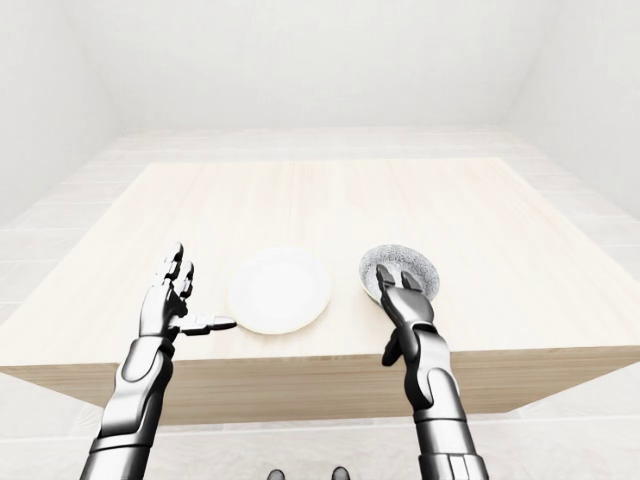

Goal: Put the bowl on the plate.

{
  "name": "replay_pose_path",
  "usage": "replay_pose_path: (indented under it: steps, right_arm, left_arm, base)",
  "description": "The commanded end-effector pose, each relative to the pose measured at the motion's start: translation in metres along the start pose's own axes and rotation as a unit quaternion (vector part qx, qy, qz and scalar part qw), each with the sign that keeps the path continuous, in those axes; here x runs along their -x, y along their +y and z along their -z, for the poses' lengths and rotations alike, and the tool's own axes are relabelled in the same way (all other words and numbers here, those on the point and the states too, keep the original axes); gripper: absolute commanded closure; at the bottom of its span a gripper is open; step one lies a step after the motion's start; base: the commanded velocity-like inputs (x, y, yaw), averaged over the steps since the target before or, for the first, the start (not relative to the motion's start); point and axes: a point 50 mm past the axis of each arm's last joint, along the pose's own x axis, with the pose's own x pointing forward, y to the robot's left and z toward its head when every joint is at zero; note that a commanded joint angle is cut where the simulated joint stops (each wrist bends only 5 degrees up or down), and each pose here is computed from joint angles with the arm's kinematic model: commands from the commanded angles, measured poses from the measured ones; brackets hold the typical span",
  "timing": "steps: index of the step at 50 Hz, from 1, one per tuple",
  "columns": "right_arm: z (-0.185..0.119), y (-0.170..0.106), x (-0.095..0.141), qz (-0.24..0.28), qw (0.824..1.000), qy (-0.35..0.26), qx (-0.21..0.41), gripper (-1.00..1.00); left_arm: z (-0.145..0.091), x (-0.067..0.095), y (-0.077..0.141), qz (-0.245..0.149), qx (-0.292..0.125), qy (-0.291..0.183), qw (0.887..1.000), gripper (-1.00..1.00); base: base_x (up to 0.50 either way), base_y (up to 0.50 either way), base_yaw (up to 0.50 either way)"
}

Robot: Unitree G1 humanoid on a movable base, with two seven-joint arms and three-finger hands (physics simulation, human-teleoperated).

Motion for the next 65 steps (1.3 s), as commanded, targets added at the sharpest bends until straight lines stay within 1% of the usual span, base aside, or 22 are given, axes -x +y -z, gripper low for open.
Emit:
replay_pose_path:
  steps: [1, 12, 20, 32, 33, 34, 35, 36, 37, 38, 40, 41, 46, 52, 60, 65]
  right_arm:
    - [0.0010, 0.0012, 0.0009, -0.005, 1.000, 0.000, 0.007, -1.00]
    - [0.0022, 0.0041, 0.0022, -0.011, 1.000, 0.003, 0.013, -1.00]
    - [0.0040, 0.0040, 0.0081, -0.026, 0.999, 0.009, 0.041, -1.00]
    - [0.0065, 0.0061, 0.0063, -0.028, 0.999, 0.018, 0.042, -0.98]
    - [0.0066, 0.0063, 0.0064, -0.028, 0.999, 0.018, 0.042, -0.73]
    - [0.0066, 0.0064, 0.0067, -0.028, 0.999, 0.018, 0.043, -0.58]
    - [0.0067, 0.0065, 0.0067, -0.029, 0.998, 0.019, 0.043, -0.53]
    - [0.0068, 0.0062, 0.0068, -0.028, 0.999, 0.019, 0.043, -0.29]
    - [0.0069, 0.0062, 0.0068, -0.028, 0.998, 0.019, 0.043, -0.11]
    - [0.0069, 0.0060, 0.0064, -0.027, 0.999, 0.020, 0.042, 0.00]
    - [0.0070, 0.0060, 0.0063, -0.026, 0.999, 0.020, 0.041, 0.32]
    - [0.0068, 0.0058, 0.0064, -0.025, 0.999, 0.019, 0.040, 0.44]
    - [0.0062, 0.0056, 0.0076, -0.026, 0.998, 0.019, 0.044, 0.56]
    - [0.0050, 0.0054, 0.0082, -0.026, 0.998, 0.018, 0.046, 0.60]
    - [0.0051, 0.0047, 0.0092, -0.027, 0.998, 0.019, 0.050, 0.58]
    - [0.0050, 0.0039, 0.0096, -0.026, 0.998, 0.019, 0.051, 0.64]
  left_arm:
    - [0.0013, 0.0005, -0.0002, 0.001, 0.000, 0.000, 1.000, -1.00]
    - [0.0007, 0.0010, 0.0003, 0.000, -0.001, 0.000, 1.000, -1.00]
    - [0.0016, 0.0004, -0.0004, 0.000, 0.000, 0.000, 1.000, -1.00]
    - [-0.0014, -0.0012, 0.0021, -0.003, 0.002, 0.000, 1.000, -1.00]
    - [-0.0017, -0.0011, 0.0022, -0.003, 0.002, -0.001, 1.000, -1.00]
    - [-0.0019, -0.0009, 0.0019, -0.003, 0.002, 0.000, 1.000, -1.00]
    - [-0.0017, -0.0007, 0.0016, -0.002, 0.002, -0.001, 1.000, -1.00]
    - [-0.0012, -0.0005, 0.0012, -0.003, 0.001, -0.001, 1.000, -1.00]
    - [-0.0006, -0.0006, 0.0011, -0.002, 0.001, -0.001, 1.000, -1.00]
    - [-0.0007, -0.0010, 0.0012, -0.003, 0.001, 0.000, 1.000, -1.00]
    - [-0.0008, -0.0015, 0.0017, -0.003, 0.002, 0.000, 1.000, -1.00]
    - [-0.0006, -0.0013, 0.0018, -0.003, 0.002, 0.000, 1.000, -1.00]
    - [-0.0013, -0.0006, 0.0021, -0.006, 0.001, -0.002, 1.000, -1.00]
    - [-0.0016, 0.0007, 0.0019, -0.004, 0.000, -0.003, 1.000, -1.00]
    - [0.0002, -0.0005, 0.0028, -0.005, -0.001, -0.001, 1.000, -1.00]
    - [0.0017, -0.0015, 0.0032, -0.006, -0.002, 0.001, 1.000, -1.00]
  base:
    - [0.00, 0.00, 0.00]
    - [0.00, 0.00, 0.00]
    - [0.00, 0.00, 0.00]
    - [0.00, 0.00, 0.00]
    - [0.00, 0.00, 0.00]
    - [0.00, 0.00, 0.00]
    - [0.00, 0.00, 0.00]
    - [0.00, 0.00, 0.00]
    - [0.00, 0.00, 0.00]
    - [0.00, 0.00, 0.00]
    - [0.00, 0.00, 0.00]
    - [0.00, 0.00, 0.00]
    - [0.00, 0.00, 0.00]
    - [0.00, 0.00, 0.00]
    - [0.00, 0.00, 0.00]
    - [0.00, 0.00, 0.00]
